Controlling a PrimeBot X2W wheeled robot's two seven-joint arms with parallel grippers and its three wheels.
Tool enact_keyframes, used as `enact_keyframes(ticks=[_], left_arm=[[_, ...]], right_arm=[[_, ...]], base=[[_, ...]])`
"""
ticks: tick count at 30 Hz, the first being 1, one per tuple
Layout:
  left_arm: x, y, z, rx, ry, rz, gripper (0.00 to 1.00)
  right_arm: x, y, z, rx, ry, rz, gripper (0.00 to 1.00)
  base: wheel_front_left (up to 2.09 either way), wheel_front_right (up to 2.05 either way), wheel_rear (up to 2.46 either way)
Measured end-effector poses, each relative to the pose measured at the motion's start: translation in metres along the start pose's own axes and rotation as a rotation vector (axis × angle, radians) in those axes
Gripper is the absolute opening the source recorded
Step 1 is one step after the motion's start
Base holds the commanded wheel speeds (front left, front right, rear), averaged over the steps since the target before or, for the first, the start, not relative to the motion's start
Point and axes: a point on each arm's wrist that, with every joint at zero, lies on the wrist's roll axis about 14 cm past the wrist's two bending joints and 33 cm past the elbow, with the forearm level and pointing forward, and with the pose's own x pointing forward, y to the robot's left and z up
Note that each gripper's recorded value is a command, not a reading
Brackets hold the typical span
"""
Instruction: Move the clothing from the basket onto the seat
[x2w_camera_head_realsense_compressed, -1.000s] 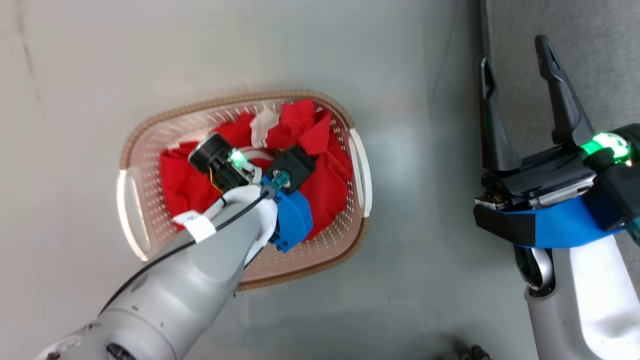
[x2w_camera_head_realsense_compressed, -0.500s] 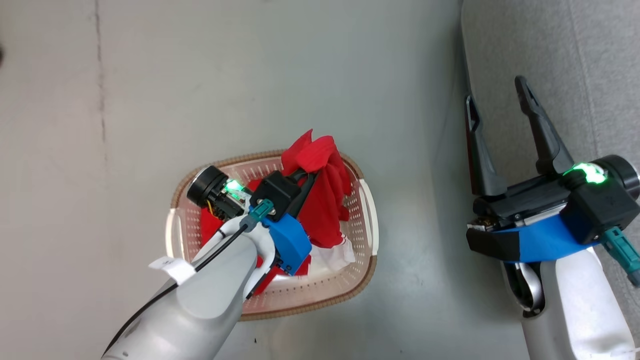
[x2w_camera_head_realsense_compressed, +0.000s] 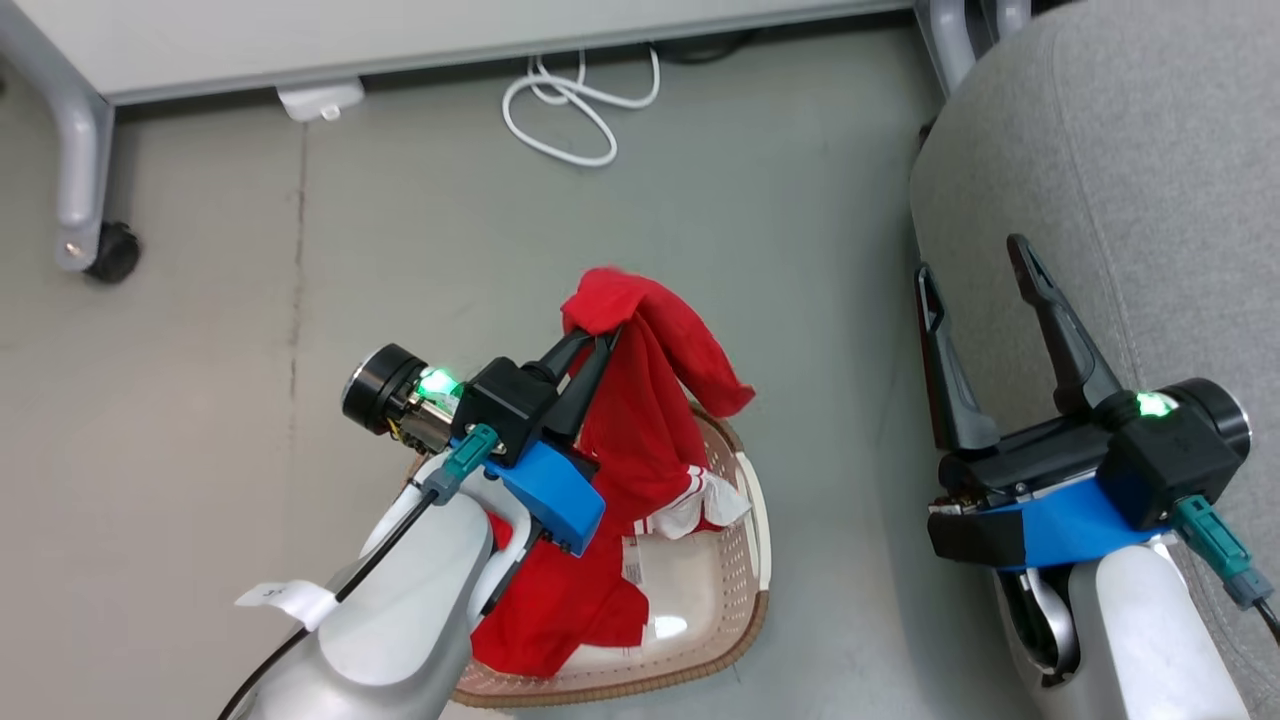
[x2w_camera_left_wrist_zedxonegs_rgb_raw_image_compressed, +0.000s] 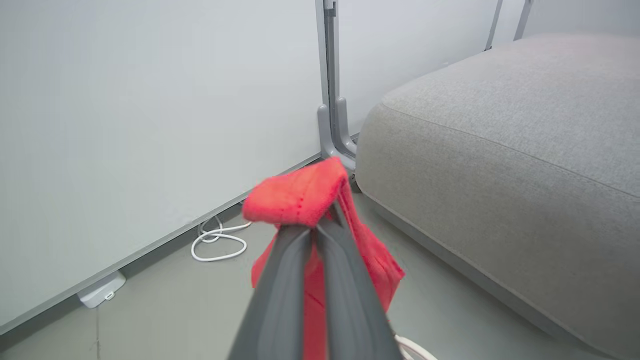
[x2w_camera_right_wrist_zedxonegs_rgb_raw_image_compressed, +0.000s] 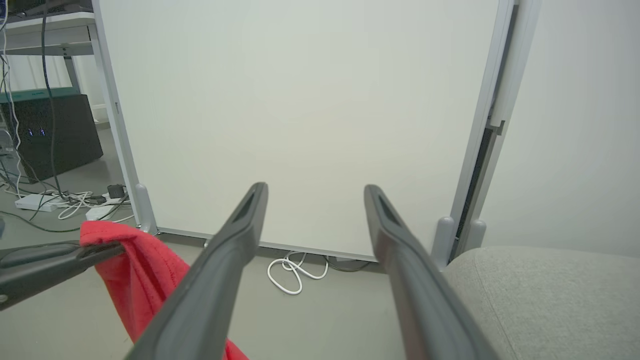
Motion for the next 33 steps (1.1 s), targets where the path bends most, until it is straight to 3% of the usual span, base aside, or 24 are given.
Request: enact_keyframes(ticks=[22, 33], left_arm=[[-0.031, -0.001, 0.186, 0.223, -0.467, 0.04, 0.0], [-0.031, -0.015, 0.204, 0.249, -0.508, -0.002, 0.0]], right_arm=[[-0.025, 0.019, 0.043, 0.026, -0.079, 0.03, 1.0], [-0.028, 0.028, 0.05, 0.037, -0.096, 0.054, 1.0]], base=[[0.0, 0.0, 0.0], [0.0, 0.0, 0.0]])
